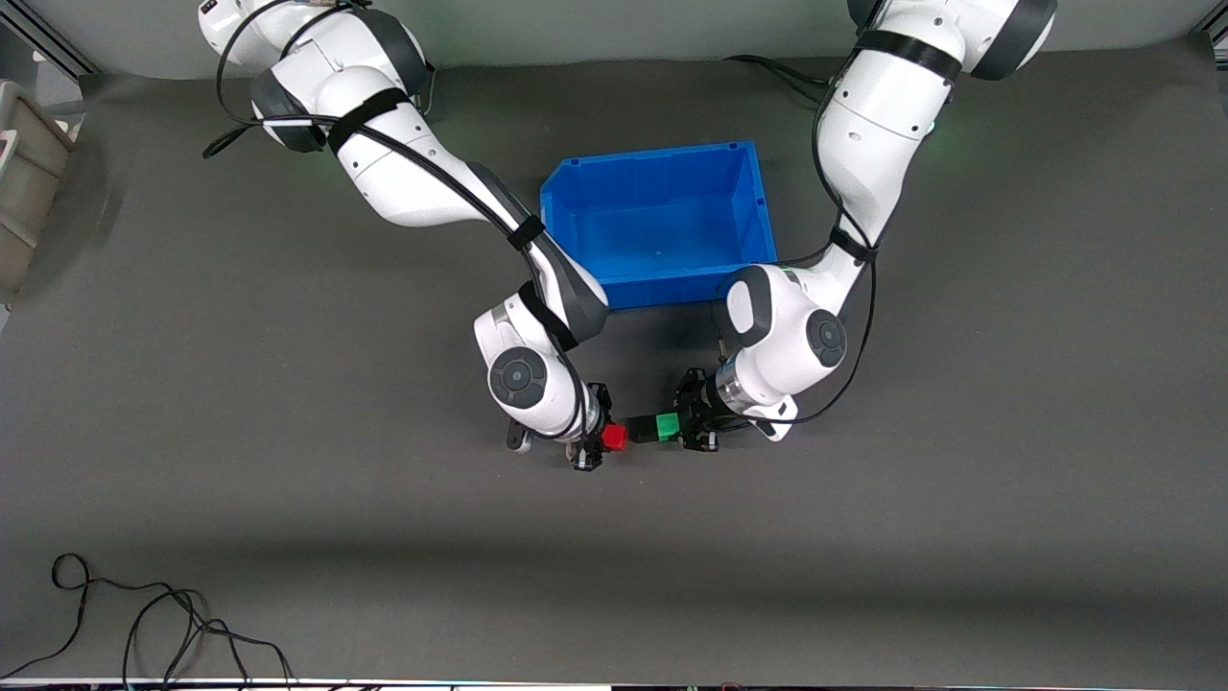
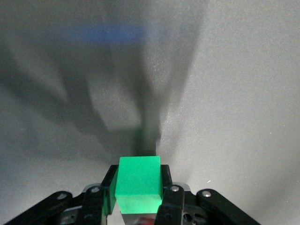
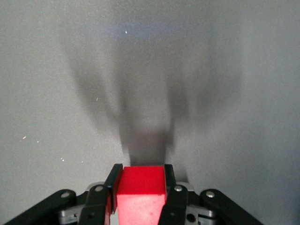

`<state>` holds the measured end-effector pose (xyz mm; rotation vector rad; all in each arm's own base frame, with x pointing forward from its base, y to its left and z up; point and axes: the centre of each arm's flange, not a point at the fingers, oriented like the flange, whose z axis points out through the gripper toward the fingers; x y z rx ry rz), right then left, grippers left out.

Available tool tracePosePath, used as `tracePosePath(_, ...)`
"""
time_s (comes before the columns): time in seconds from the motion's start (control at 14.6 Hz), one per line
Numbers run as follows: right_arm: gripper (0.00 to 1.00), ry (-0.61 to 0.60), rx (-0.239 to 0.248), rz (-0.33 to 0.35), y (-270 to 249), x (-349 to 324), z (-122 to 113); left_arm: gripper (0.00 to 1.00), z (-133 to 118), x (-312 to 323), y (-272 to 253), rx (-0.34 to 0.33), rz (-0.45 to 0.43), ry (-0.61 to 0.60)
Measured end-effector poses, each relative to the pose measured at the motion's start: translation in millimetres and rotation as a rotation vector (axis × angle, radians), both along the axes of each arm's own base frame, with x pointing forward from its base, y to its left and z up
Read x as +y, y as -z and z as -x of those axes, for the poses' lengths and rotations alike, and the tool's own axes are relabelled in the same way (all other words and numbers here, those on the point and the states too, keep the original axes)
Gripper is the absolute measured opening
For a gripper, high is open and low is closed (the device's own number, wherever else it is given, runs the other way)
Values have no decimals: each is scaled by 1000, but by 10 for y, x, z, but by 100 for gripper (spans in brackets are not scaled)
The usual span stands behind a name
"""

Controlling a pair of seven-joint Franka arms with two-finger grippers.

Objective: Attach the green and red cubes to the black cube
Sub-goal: 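Carry both cubes toward the black cube and lower them beside it, then open both grippers, releasing the red and green cubes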

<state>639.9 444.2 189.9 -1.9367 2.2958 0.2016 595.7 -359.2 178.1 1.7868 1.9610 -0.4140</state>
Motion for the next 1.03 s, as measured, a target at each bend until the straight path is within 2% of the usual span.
tracePosePath(0.27,40,-37,-18,31,27,76,61,40,-3,-5,32,1,-1,0)
tracePosePath(0.82,40,-65,-44,27,102,197,132,42,-35,-49,64,-5,1,2)
tracePosePath(0.89,40,-70,-43,29,123,212,148,44,-35,-52,63,-5,1,2)
tracePosePath(1.03,40,-75,-40,31,164,230,169,60,-43,-61,48,-9,2,3)
